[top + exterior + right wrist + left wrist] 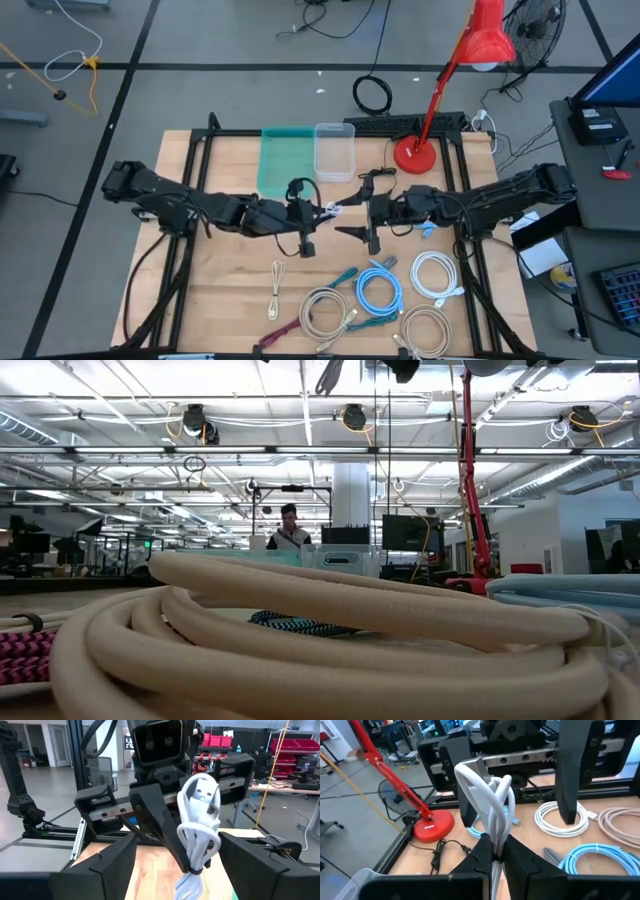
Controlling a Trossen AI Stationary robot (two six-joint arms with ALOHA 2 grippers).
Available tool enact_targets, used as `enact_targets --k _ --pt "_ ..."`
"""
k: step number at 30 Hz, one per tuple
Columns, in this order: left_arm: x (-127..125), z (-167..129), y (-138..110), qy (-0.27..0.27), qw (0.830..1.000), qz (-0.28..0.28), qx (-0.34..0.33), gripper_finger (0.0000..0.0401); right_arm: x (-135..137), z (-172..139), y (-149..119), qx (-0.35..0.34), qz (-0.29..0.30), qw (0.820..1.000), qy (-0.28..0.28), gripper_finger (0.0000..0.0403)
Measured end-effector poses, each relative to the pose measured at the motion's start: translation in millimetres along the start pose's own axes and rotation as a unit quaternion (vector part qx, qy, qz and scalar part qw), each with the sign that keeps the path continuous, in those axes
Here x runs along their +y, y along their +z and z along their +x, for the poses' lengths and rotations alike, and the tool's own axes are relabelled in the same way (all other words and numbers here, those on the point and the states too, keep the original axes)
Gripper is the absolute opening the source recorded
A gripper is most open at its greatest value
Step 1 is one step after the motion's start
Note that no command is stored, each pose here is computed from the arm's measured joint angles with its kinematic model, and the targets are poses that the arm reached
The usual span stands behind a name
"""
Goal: Pick and place items into bin
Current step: Put the white charger cable into the transparent bin
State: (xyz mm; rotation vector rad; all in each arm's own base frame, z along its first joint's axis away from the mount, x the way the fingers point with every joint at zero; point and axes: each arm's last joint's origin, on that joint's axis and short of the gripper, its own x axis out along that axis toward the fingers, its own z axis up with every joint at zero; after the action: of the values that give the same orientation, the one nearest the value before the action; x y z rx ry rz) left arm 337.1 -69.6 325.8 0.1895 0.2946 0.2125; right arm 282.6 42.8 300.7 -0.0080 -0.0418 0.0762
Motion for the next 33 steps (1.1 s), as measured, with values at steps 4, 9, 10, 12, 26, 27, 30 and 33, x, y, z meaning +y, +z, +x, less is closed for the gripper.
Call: enact_targets --k 4,9,10,12,26,27,30,33 --pt "-0.2 0.1 1.4 -0.007 1.000 0.002 -0.007 0.0022 -2.0 0.1 0.0 0.000 -0.001 1.000 -0.003 0.0249" --pt "-1.4 -0.1 1.5 -0.025 1.000 0.000 -0.009 0.0022 -2.1 0.1 0.1 -0.001 -0.001 1.000 -0.004 0.0214" --pt "-1.7 -0.1 1.5 -0.030 1.000 0.000 -0.009 0.0022 -2.1 0.1 0.1 -0.001 -0.002 1.000 -0.004 0.0205" --pt "-2.3 -0.2 1.5 -0.039 0.999 0.000 -0.010 0.0022 -2.1 0.1 0.5 -0.003 -0.001 1.000 -0.004 0.0185" --pt "-5.5 -1.7 1.5 -0.042 0.999 -0.009 -0.009 0.0080 -1.9 0.1 -0.3 0.003 -0.008 1.000 -0.001 0.0023" --pt "-6.6 -2.2 0.6 -0.043 0.999 -0.010 -0.004 0.0088 -1.9 0.1 -0.8 0.005 -0.009 1.000 -0.001 0.0014" --pt "-7.5 -3.5 -4.9 -0.036 0.999 -0.021 0.026 0.0106 -2.4 0.3 -1.9 0.010 -0.005 1.000 -0.011 0.0013" --pt "-4.4 -9.1 -12.3 -0.006 0.997 -0.024 0.071 0.0109 -5.8 -0.1 -2.0 0.012 -0.001 0.997 -0.070 0.0017"
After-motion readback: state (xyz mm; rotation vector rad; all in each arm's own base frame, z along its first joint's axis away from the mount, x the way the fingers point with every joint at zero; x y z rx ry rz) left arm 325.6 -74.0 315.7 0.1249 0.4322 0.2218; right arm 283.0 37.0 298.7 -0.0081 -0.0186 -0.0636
